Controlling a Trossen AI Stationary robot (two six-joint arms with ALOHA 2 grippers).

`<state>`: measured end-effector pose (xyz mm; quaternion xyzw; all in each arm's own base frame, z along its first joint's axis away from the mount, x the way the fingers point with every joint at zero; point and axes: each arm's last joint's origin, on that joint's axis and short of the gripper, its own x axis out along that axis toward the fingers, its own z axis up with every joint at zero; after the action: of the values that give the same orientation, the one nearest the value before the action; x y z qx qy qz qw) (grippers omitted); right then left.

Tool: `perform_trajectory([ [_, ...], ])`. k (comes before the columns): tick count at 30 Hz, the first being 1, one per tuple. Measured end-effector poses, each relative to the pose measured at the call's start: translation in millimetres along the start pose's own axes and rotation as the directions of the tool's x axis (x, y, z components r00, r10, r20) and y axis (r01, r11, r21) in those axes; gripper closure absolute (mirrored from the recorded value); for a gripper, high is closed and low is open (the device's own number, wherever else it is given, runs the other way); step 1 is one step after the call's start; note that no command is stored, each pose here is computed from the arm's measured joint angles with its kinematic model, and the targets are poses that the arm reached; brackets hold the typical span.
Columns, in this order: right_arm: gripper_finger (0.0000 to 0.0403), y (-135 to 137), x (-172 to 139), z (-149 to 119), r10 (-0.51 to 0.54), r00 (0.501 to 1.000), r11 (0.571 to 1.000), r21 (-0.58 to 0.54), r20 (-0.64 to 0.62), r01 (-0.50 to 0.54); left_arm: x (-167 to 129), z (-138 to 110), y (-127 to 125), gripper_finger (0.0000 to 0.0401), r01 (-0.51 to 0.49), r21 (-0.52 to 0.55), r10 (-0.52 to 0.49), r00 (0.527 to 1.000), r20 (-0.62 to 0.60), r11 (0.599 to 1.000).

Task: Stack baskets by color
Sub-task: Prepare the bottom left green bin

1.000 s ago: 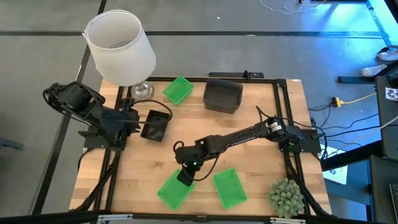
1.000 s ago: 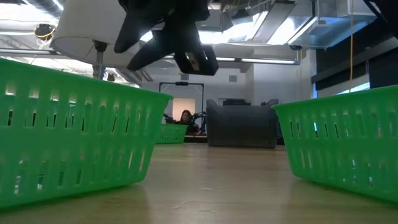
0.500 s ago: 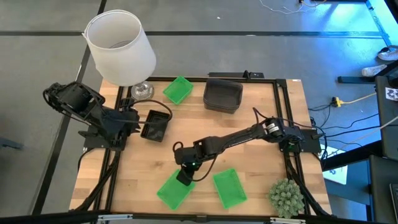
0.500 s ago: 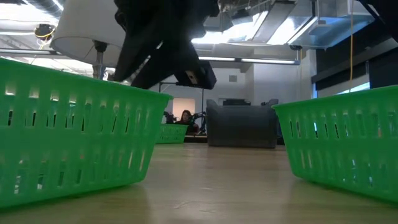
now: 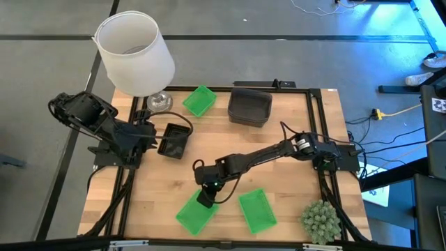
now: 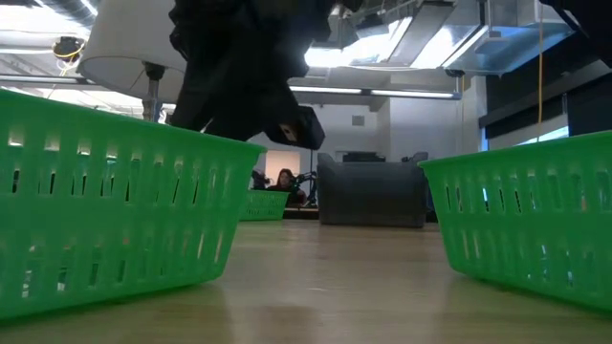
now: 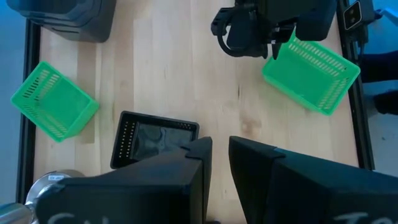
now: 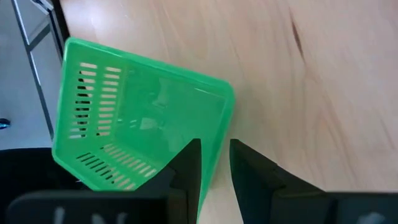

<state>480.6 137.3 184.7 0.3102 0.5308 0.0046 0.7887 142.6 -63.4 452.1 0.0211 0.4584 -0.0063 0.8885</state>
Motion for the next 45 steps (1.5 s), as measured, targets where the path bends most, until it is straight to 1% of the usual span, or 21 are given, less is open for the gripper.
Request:
perform_trajectory([
  [9,0.0319,-9,22,-3,-0.02,0.999,1.0,0.009,-0.03,0.02,0,0,0,0.0354,0.0,0.0,0.0,1.0,0.0,1.0],
  [12,0.0323,-11,23,-2,-0.031,0.999,0.999,0.011,-0.022,0.032,0,0,0,0.0354,0.0,0.0,0.0,1.0,0.0,1.0],
  [14,0.0338,-12,23,0,-0.05,0.999,0.999,0.011,0.001,0.05,0,0,0,0.0354,0.0,0.0,0.0,1.0,0.0,1.0],
  [17,0.0384,-16,22,3,-0.061,0.998,0.998,0.018,0.01,0.061,0,0,0,0.0354,0.0,0.0,0.0,1.0,0.0,1.0],
  [18,0.0392,-17,21,4,-0.062,0.998,0.998,0.014,0.011,0.062,0,0,0,0.0354,0.0,0.0,0.0,1.0,0.0,1.0],
  [21,0.0395,-24,19,9,-0.076,0.997,0.997,0.008,0.011,0.076,0,0,0,0.0354,0.0,0.0,0.0,1.0,0.0,1.0],
  [25,0.0397,-37,5,20,-0.111,0.994,0.994,-0.014,-0.002,0.111,0,0,0,0.0354,0.0,-0.009,0.0,1.0,0.0,1.0],
  [28,0.0399,-50,-13,37,-0.152,0.988,0.986,-0.064,-0.003,0.152,0,0,0,0.0354,0.0,-0.009,0.0,1.0,0.0,1.0],
  [31,0.0399,-64,-35,55,-0.228,0.973,0.966,-0.118,0.014,0.228,0,0,0,0.0354,0.0,-0.012,0.0,1.0,0.0,1.0],
  [34,0.04,-83,-55,74,-0.271,0.962,0.949,-0.157,0.032,0.273,0,0,0,0.0354,-0.001,-0.016,0.001,1.0,0.0,1.0],
  [38,0.04,-111,-75,96,-0.283,0.956,0.931,-0.217,0.074,0.293,0,0,0,0.0354,-0.012,-0.04,0.013,1.0,0.004,0.999],
  [45,0.0401,-159,-95,118,-0.32,0.943,0.893,-0.303,0.091,0.332,0,1,2,0.0354,-0.064,-0.105,0.067,0.997,0.024,0.992],
])
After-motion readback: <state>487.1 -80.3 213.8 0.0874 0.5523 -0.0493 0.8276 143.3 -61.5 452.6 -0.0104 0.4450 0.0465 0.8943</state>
